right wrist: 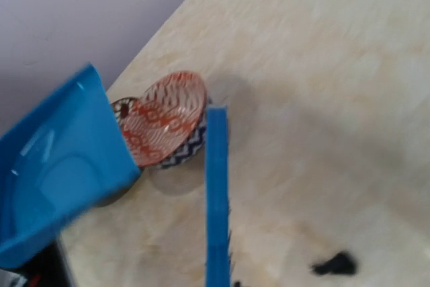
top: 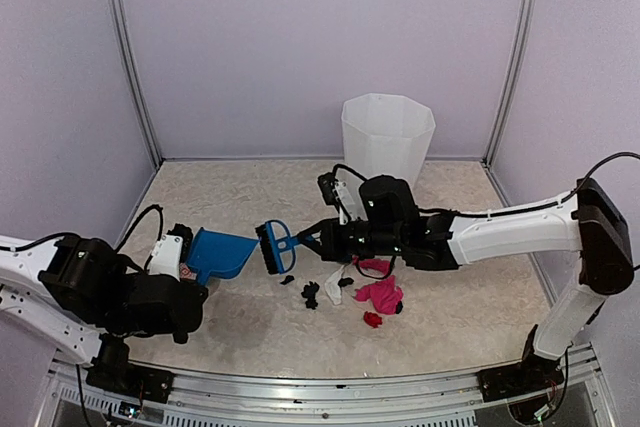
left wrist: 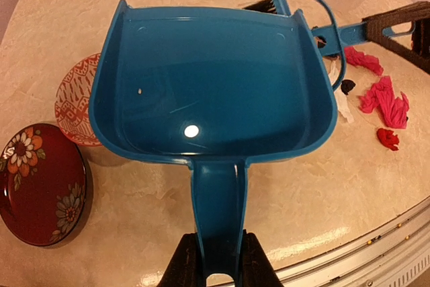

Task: Sweep away the paper scraps from the table
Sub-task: Sweep the paper scraps at the center of the board.

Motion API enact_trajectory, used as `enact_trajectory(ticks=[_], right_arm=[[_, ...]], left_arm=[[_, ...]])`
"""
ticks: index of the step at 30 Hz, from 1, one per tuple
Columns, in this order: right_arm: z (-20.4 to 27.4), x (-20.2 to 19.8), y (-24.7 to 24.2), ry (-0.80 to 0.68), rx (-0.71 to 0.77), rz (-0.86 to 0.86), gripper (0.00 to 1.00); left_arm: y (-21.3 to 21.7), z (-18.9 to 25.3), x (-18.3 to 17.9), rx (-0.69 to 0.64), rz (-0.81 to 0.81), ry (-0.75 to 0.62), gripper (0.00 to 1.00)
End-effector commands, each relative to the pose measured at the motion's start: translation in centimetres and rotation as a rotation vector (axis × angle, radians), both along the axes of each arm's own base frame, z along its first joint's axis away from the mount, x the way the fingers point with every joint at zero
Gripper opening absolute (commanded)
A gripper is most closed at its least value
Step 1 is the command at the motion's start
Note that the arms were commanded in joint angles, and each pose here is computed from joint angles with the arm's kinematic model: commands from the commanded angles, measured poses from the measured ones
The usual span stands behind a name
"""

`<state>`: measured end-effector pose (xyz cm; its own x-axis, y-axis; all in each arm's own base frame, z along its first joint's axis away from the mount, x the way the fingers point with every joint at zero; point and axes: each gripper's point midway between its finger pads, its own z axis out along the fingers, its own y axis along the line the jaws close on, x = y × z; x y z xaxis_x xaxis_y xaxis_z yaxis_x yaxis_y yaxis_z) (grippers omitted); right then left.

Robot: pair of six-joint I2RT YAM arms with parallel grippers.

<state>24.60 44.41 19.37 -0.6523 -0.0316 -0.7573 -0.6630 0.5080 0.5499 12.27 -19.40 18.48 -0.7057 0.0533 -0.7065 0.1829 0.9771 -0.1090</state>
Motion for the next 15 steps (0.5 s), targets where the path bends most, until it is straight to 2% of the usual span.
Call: enact_trajectory(ticks=[1, 8, 15], right_arm=[[-1.3, -1.0, 2.2, 0.175, 0.110, 0.013, 0.00], [-5.7, -0.8, 2.7, 0.313, 0.070, -0.029, 0.00], [-9.6, 0.4, -0.4, 0.370, -0.023, -0.155, 0.00]], left_arm=[[0.7, 2.3, 0.9, -0.030, 0.019, -0.078, 0.00], [0.7, 2.9, 1.1, -0.039, 0.004, -0.103, 0.00], [0.2, 3.0, 1.1, -0.038, -0.019, -0.115, 0.00]])
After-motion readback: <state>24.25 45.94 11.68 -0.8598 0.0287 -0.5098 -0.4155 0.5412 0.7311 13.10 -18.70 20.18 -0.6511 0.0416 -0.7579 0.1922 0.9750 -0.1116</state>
